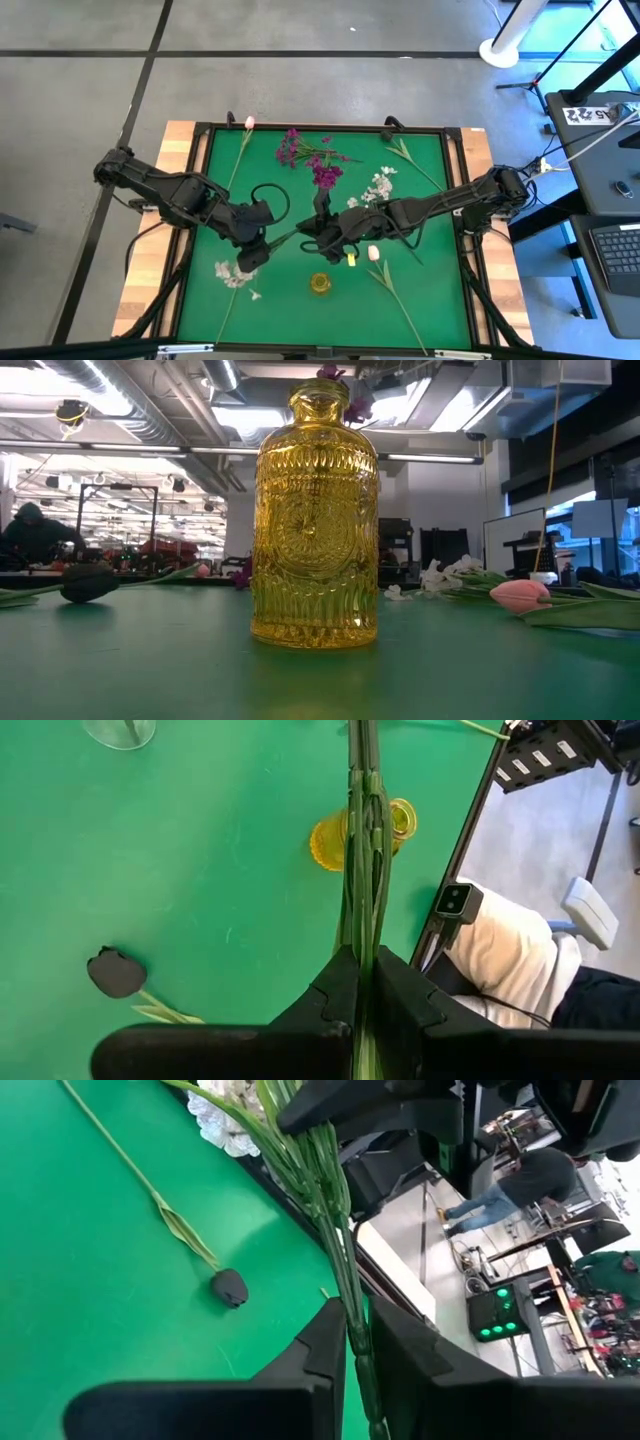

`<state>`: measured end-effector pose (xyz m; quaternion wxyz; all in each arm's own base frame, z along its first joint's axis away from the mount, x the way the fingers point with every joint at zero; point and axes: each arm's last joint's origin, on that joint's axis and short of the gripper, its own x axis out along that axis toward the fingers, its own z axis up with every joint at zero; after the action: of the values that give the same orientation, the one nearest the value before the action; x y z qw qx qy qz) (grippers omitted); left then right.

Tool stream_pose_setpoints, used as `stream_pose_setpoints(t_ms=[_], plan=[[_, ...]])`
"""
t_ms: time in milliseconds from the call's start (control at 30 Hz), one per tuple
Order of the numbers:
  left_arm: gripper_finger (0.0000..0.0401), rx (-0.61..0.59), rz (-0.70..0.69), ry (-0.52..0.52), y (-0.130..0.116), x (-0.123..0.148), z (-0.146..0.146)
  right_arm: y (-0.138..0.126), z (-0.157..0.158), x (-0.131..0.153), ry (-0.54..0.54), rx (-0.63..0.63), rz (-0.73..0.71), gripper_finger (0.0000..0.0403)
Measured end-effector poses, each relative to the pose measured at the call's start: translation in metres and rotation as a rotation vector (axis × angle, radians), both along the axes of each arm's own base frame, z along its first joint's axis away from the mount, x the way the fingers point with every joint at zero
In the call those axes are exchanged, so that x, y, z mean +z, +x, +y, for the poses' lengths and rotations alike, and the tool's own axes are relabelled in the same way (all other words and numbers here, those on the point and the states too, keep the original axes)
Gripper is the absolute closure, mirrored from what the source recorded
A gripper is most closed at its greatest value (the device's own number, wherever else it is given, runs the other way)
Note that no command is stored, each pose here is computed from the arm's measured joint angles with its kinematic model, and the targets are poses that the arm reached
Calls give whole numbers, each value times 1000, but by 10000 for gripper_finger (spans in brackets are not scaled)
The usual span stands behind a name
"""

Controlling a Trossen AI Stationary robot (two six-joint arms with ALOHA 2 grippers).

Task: Sort flowers into vase by color
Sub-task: Put the left white flowers into the yellow vase

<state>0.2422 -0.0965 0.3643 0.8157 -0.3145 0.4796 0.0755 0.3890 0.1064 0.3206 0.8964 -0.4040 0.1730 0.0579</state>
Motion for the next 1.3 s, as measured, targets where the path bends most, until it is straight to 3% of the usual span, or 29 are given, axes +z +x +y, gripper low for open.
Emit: stream_pose_setpoints(t_ms=[333,600,733,1033,1167,1300], plan=[[363,-54,-14,37,0,0,0,-1,0,-1,1,7,16,390],[323,-73,-33,70,3,3,8,-1,0,-2,1,1,21,381],[304,-75,-106,99,1,26,11,-1,0,-3,-2,0,34,390],[282,-57,-413,263,-28,111,13,-8,3,2,54,-39,42,387],[281,-52,-489,361,-43,128,5,-21,8,19,160,-33,0,392],[281,-41,-483,442,-61,128,-1,-38,9,40,309,15,-25,392]])
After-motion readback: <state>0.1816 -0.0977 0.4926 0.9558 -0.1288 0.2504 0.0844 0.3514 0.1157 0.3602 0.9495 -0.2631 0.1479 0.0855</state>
